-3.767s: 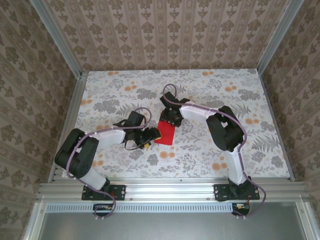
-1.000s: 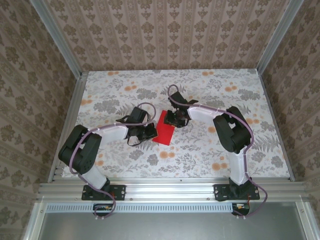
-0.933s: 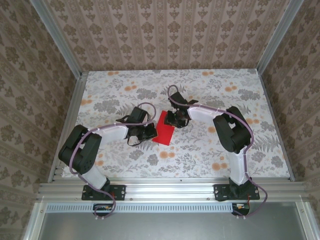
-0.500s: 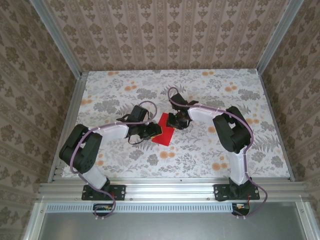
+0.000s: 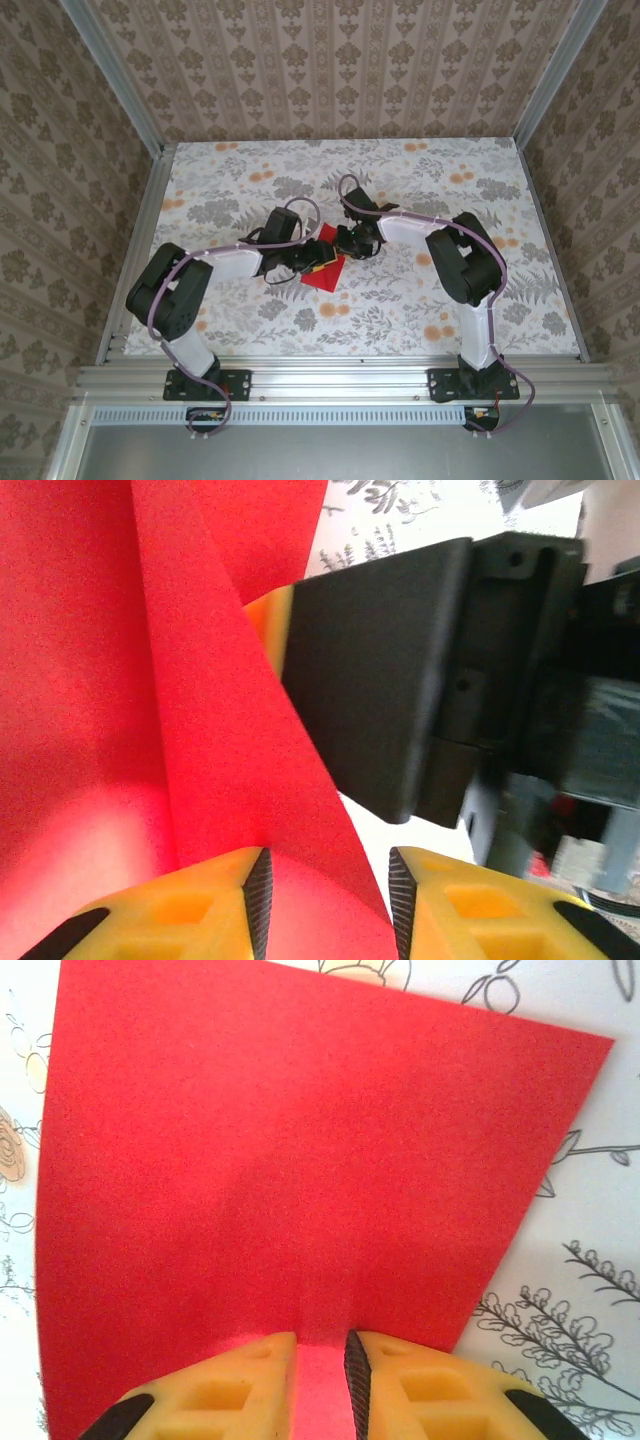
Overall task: Fold a paper plane with a square sheet of paper (pick it up from the middle)
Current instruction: Fold the triangle a second time at the center of the table.
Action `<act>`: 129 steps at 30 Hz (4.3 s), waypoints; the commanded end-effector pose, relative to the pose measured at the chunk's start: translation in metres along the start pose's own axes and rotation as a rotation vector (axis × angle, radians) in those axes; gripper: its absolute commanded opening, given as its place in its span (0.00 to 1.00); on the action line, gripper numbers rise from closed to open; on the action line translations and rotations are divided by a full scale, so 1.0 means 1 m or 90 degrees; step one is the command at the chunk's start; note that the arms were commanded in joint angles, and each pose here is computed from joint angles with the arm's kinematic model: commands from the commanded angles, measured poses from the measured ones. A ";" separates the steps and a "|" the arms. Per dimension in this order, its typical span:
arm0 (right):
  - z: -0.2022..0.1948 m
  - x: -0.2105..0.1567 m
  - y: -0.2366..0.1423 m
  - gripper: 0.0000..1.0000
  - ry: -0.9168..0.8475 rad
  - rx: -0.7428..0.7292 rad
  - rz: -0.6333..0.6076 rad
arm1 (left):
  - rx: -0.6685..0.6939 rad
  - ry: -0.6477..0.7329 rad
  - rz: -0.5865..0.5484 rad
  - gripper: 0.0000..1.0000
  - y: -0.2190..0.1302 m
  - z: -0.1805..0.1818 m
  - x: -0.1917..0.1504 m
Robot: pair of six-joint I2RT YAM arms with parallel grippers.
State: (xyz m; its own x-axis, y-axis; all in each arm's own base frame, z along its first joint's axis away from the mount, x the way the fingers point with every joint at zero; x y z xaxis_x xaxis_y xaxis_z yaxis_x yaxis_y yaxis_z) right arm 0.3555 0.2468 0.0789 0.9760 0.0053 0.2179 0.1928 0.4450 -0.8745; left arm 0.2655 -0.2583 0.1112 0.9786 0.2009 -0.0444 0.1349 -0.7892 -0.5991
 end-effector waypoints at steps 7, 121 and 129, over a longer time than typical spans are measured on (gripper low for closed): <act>-0.015 -0.013 0.010 0.22 0.040 0.019 0.045 | 0.013 0.004 -0.003 0.33 0.010 0.003 0.006; -0.005 -0.029 -0.020 0.00 -0.113 0.131 -0.005 | 0.115 -0.065 -0.047 0.39 -0.001 0.042 -0.003; -0.007 -0.024 -0.017 0.00 -0.156 0.106 -0.003 | 0.173 -0.051 -0.039 0.27 -0.004 0.049 -0.005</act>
State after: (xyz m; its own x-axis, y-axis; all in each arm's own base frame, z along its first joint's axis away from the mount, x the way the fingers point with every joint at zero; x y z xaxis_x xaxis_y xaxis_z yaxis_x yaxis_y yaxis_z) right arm 0.3271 0.2333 0.0914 0.9283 0.1610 0.3353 0.1666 0.6259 -0.7619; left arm 0.2539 -0.2328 0.0774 0.9490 0.3080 -0.0681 0.1529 -0.6380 -0.7547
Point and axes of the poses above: each hand's point on the last joint's axis, 136 mm out from that joint toward the fingers, its own y axis out along the fingers, its own z axis along the line the jaws close on, x = y × z, the point moved 7 cm from there along -y, back along the fingers, and after that the axes turned 11 degrees about -y, right-handed, at the moved point
